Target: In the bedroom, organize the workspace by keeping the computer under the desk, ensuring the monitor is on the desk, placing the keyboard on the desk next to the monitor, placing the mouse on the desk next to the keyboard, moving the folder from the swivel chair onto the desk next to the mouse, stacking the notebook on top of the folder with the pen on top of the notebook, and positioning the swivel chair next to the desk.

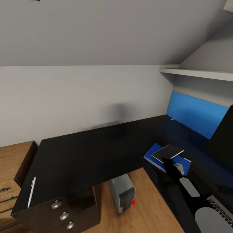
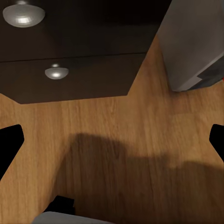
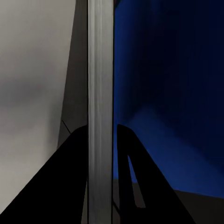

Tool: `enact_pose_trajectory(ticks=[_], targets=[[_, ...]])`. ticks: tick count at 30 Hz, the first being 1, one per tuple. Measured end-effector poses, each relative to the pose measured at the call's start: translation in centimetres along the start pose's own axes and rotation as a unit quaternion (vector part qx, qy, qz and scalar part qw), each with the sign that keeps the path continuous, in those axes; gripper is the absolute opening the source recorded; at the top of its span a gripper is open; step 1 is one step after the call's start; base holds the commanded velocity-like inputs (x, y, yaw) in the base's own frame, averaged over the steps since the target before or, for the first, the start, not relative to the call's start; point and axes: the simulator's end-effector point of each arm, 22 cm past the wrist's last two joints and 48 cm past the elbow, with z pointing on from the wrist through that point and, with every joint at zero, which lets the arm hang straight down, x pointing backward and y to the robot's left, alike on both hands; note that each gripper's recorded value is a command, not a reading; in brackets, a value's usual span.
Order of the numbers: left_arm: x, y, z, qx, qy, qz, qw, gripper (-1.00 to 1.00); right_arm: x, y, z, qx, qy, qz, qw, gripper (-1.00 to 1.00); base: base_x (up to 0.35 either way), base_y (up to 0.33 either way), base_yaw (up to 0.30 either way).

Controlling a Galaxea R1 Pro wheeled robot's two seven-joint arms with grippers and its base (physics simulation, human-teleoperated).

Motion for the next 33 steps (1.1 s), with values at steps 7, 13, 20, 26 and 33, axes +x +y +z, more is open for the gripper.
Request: enact_pose_trajectory(ticks=[7,13,20,26,33], targets=[[0.0,0.02,0.0,0.0,0.0,0.0,1.0,1.0,-0.06,0.12,0.0,-0.002,-0.001,0.002,1.0,1.0,0.0,0.0,0.0],[0.2,0.11,0.04,-0.001,0.002,0.001,1.0,1.0,-0.22,0.8,0.05,-0.01,-0.003,0.003,0.9999,1.0,-0.021,-0.025,0.0],[0.45,0.26,0.09,-0.003,0.004,0.003,1.0,1.0,-0.24,0.8,0.05,-0.01,-0.003,0.003,0.9999,1.0,-0.09,-0.105,0.0],[0.48,0.27,0.09,-0.003,0.005,0.003,1.0,1.0,-0.29,0.79,0.04,-0.01,-0.004,0.004,0.9999,1.0,-0.004,-0.004,0.0],[0.53,0.25,0.09,-0.003,0.005,0.002,1.0,1.0,-0.4,0.7,0.03,-0.01,-0.006,0.004,0.9999,1.0,0.0,0.0,0.0]])
